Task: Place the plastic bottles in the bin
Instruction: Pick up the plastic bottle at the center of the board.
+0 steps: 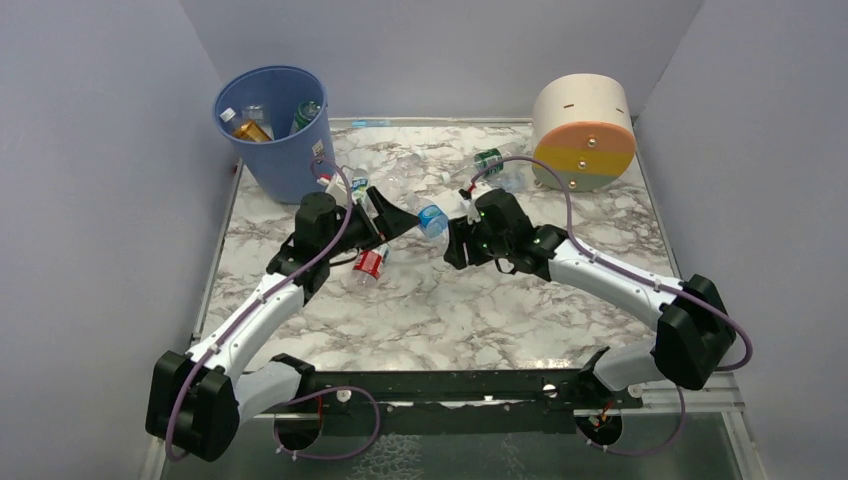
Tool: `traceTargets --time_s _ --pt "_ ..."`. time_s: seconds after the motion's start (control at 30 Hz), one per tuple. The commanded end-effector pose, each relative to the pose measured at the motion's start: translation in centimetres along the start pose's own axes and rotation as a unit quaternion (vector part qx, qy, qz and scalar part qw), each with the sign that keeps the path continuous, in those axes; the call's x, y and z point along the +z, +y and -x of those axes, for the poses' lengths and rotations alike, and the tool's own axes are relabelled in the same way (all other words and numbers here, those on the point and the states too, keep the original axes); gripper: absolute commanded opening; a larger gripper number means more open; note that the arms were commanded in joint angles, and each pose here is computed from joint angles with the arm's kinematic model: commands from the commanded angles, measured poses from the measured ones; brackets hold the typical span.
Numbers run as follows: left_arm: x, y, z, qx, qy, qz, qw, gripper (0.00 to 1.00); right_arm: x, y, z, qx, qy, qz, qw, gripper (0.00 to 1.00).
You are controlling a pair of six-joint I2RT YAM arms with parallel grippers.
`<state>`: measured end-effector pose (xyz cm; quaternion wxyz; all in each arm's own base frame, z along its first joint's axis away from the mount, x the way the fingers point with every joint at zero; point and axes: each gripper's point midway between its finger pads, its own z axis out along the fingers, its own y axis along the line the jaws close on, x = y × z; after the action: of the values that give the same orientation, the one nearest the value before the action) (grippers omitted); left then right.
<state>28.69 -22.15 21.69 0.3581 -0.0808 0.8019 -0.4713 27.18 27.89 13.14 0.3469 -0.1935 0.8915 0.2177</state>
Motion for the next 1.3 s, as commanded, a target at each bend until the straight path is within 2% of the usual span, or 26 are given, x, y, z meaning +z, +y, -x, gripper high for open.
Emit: traceTargets --time_s 0.0,0.27,0.6,0.93,1.27 --pt "-0.9 -2.3 -0.7 -0.035 -0.023 -0.053 0.998 0.99 -1.7 -0.8 0.4 -0.002 -0.010 -0.026 1.000 0.61" --pt "-1.4 -1.9 -2.0 -0.092 -0.033 -0.065 0.993 0.99 -3.3 -1.5 1.2 -0.002 -0.029 -0.046 0.999 0.61" --pt "-1.2 -2.5 -1.3 -0.171 -0.049 -0.085 0.980 0.99 -4.8 -0.6 2.5 0.003 -0.055 -0.025 0.998 0.61" --pt "-0.6 -3.1 -0.2 -0.212 -0.065 -0.107 0.969 0.99 -5.4 1.4 2.6 0.002 -0.076 0.036 0.996 0.61" --pt "-0.4 -2.7 -0.1 -0.223 -0.071 -0.105 0.966 0.99 -6.0 2.5 3.2 0.010 -0.095 0.068 0.993 0.61"
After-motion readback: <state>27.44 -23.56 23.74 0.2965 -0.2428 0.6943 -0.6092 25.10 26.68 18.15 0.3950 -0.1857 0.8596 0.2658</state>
